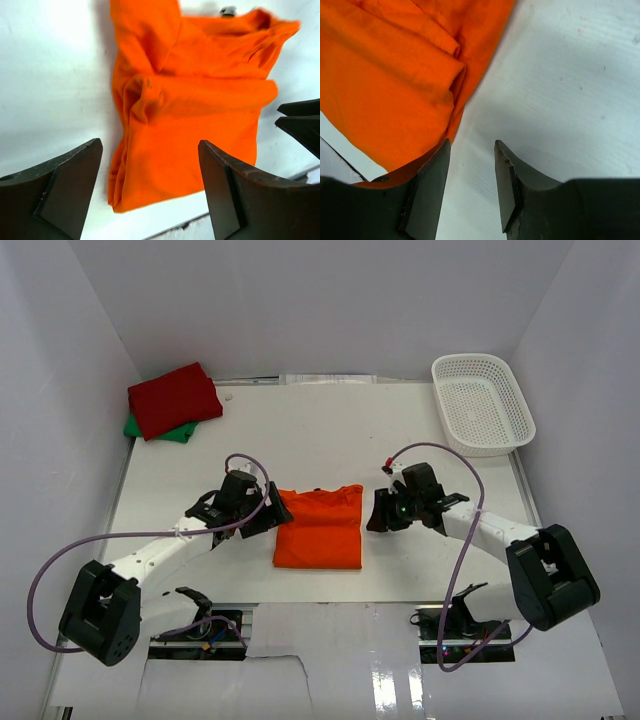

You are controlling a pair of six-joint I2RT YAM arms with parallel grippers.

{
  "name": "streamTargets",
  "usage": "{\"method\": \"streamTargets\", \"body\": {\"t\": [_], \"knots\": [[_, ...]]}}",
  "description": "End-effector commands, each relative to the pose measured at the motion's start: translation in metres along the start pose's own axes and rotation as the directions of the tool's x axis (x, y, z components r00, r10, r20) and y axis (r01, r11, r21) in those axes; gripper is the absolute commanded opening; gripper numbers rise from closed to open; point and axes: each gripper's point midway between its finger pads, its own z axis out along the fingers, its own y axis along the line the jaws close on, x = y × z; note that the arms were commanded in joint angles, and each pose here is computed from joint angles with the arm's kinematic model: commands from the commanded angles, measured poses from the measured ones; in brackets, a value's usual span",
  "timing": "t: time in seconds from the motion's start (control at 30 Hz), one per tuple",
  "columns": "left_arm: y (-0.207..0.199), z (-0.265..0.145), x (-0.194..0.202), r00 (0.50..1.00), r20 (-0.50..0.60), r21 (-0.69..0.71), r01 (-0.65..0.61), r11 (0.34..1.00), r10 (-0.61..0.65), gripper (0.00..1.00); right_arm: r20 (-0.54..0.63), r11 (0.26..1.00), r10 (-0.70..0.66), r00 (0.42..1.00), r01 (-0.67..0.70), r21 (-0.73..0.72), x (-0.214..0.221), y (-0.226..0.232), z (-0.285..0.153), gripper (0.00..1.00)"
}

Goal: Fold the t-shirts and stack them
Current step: Smooth out wrinkles on the folded tshirt

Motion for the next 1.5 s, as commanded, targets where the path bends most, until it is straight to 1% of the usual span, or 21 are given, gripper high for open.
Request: {"method": "streamTargets", "body": {"t": [0.0,0.13,0.2,0.3,0.37,0.4,0.43,0.5,0.57,0.67,0.77,0.8,0.87,0.93,0.97,1.0,1.13,1.3,1.37,1.43,1.47], "knots": [[-0.015,-0.01,-0.045,0.978,0.189,0.012,-0.089,0.996,0.085,0.87,0.067,0.994,-0.092,0.994,0.095,-0.054,-0.037,0.014,0.008,0.47],[-0.02,-0.005,-0.064,0.955,0.257,0.008,-0.157,0.988,0.15,0.83,0.075,0.99,-0.11,0.991,0.115,-0.076,-0.049,0.018,0.016,0.47],[-0.022,-0.001,-0.067,0.95,0.266,0.01,-0.174,0.985,0.165,0.81,0.074,0.989,-0.117,0.99,0.123,-0.084,-0.052,0.02,0.018,0.47],[-0.018,0.011,-0.063,0.948,0.254,0.009,-0.199,0.98,0.19,0.77,0.08,0.986,-0.131,0.988,0.139,-0.095,-0.057,0.025,0.02,0.47],[-0.015,0.017,-0.061,0.946,0.254,0.006,-0.209,0.978,0.201,0.72,0.081,0.984,-0.139,0.987,0.147,-0.104,-0.059,0.029,0.021,0.47],[-0.019,0.017,-0.065,0.939,0.279,0.023,-0.218,0.976,0.203,0.7,0.076,0.983,-0.139,0.987,0.146,-0.107,-0.058,0.029,0.022,0.47],[-0.012,0.021,-0.057,0.942,0.262,0.019,-0.223,0.975,0.21,0.68,0.074,0.982,-0.143,0.987,0.151,-0.114,-0.059,0.031,0.023,0.47],[-0.016,0.024,-0.062,0.932,0.295,0.036,-0.231,0.972,0.211,0.67,0.07,0.981,-0.144,0.987,0.152,-0.121,-0.06,0.034,0.025,0.47],[-0.011,0.03,-0.058,0.935,0.276,0.027,-0.238,0.971,0.221,0.67,0.062,0.98,-0.147,0.987,0.154,-0.124,-0.059,0.036,0.028,0.46],[-0.012,0.036,-0.055,0.939,0.257,0.036,-0.246,0.968,0.229,0.61,0.064,0.978,-0.15,0.987,0.158,-0.135,-0.059,0.039,0.034,0.44],[-0.012,0.039,-0.054,0.941,0.253,0.038,-0.244,0.969,0.227,0.6,0.052,0.979,-0.143,0.988,0.149,-0.139,-0.054,0.039,0.038,0.44],[-0.013,0.043,-0.048,0.947,0.225,0.055,-0.249,0.967,0.231,0.6,0.043,0.98,-0.138,0.989,0.143,-0.136,-0.051,0.037,0.04,0.44],[-0.014,0.046,-0.047,0.949,0.213,0.059,-0.251,0.966,0.234,0.6,0.037,0.98,-0.137,0.99,0.141,-0.139,-0.048,0.037,0.042,0.43],[-0.014,0.048,-0.046,0.95,0.206,0.065,-0.254,0.965,0.236,0.54,0.03,0.98,-0.137,0.99,0.139,-0.141,-0.045,0.036,0.043,0.39],[-0.016,0.048,-0.046,0.95,0.207,0.072,-0.254,0.965,0.234,0.5,0.03,0.98,-0.135,0.99,0.138,-0.143,-0.045,0.036,0.043,0.37],[-0.016,0.049,-0.045,0.951,0.205,0.075,-0.253,0.965,0.233,0.35,0.029,0.979,-0.136,0.99,0.139,-0.147,-0.044,0.037,0.043,0.33],[-0.017,0.048,-0.045,0.953,0.198,0.078,-0.249,0.965,0.229,0.13,0.035,0.978,-0.137,0.99,0.141,-0.151,-0.045,0.039,0.042,0.23],[-0.02,0.042,-0.045,0.956,0.188,0.081,-0.244,0.966,0.225,0.02,0.041,0.977,-0.137,0.99,0.142,-0.156,-0.047,0.041,0.038,0.13],[-0.024,0.038,-0.046,0.959,0.183,0.09,-0.238,0.967,0.219,0.01,0.047,0.977,-0.134,0.99,0.14,-0.159,-0.049,0.044,0.034,0.13],[-0.025,0.035,-0.044,0.965,0.15,0.08,-0.227,0.971,0.214,0.05,0.047,0.978,-0.133,0.99,0.138,-0.155,-0.048,0.045,0.031,0.14],[-0.024,0.035,-0.043,0.967,0.141,0.072,-0.222,0.972,0.211,0.19,0.056,0.978,-0.134,0.989,0.142,-0.153,-0.05,0.045,0.029,0.15]]}}
